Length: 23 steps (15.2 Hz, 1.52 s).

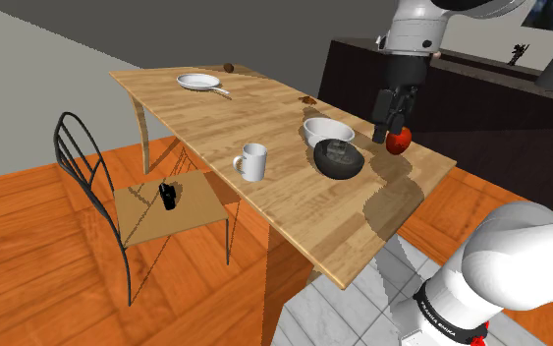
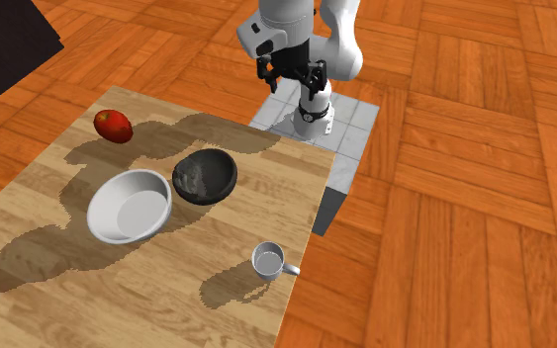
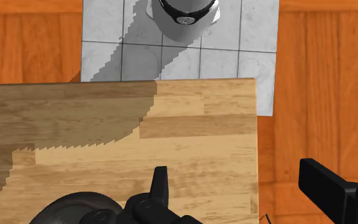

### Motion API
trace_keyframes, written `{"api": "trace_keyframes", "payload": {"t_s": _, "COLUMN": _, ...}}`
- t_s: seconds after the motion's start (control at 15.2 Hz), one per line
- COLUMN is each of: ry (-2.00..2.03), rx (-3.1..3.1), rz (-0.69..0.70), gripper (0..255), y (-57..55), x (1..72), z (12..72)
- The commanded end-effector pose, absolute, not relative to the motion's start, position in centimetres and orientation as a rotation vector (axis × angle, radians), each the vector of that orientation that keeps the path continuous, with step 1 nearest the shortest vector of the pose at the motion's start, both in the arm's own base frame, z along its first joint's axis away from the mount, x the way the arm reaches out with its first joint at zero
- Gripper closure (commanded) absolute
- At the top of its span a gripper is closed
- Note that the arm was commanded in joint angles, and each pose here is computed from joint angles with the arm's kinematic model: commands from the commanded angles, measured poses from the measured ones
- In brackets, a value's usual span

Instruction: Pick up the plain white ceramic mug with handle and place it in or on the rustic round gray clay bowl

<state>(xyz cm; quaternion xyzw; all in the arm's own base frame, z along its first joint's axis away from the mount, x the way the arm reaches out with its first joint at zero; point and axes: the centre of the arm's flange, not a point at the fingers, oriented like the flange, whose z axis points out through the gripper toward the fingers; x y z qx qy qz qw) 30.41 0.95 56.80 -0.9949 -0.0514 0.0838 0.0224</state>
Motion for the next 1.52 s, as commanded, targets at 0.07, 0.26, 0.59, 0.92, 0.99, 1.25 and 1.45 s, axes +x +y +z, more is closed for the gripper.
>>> {"api": "trace_keyframes", "payload": {"t_s": 0.07, "ry": -0.171, "rx": -3.082, "rz": 0.243, "gripper": 0, "y": 1.0, "x": 31.3, "z": 56.0}}
{"api": "trace_keyframes", "payload": {"t_s": 0.26, "ry": -0.207, "rx": -3.083, "rz": 0.192, "gripper": 0, "y": 1.2, "x": 34.0, "z": 53.8}}
{"api": "trace_keyframes", "payload": {"t_s": 0.59, "ry": -0.265, "rx": -3.081, "rz": 0.107, "gripper": 0, "y": 1.8, "x": 38.7, "z": 50.3}}
{"api": "trace_keyframes", "payload": {"t_s": 0.92, "ry": -0.324, "rx": -3.076, "rz": 0.022, "gripper": 0, "y": 2.5, "x": 43.6, "z": 47.1}}
{"api": "trace_keyframes", "payload": {"t_s": 0.99, "ry": -0.335, "rx": -3.074, "rz": 0.005, "gripper": 0, "y": 2.7, "x": 44.5, "z": 46.5}}
{"api": "trace_keyframes", "payload": {"t_s": 1.25, "ry": -0.382, "rx": -3.067, "rz": -0.063, "gripper": 0, "y": 3.4, "x": 48.5, "z": 44.2}}
{"api": "trace_keyframes", "payload": {"t_s": 1.45, "ry": -0.416, "rx": -3.061, "rz": -0.114, "gripper": 0, "y": 4.1, "x": 51.6, "z": 42.5}}
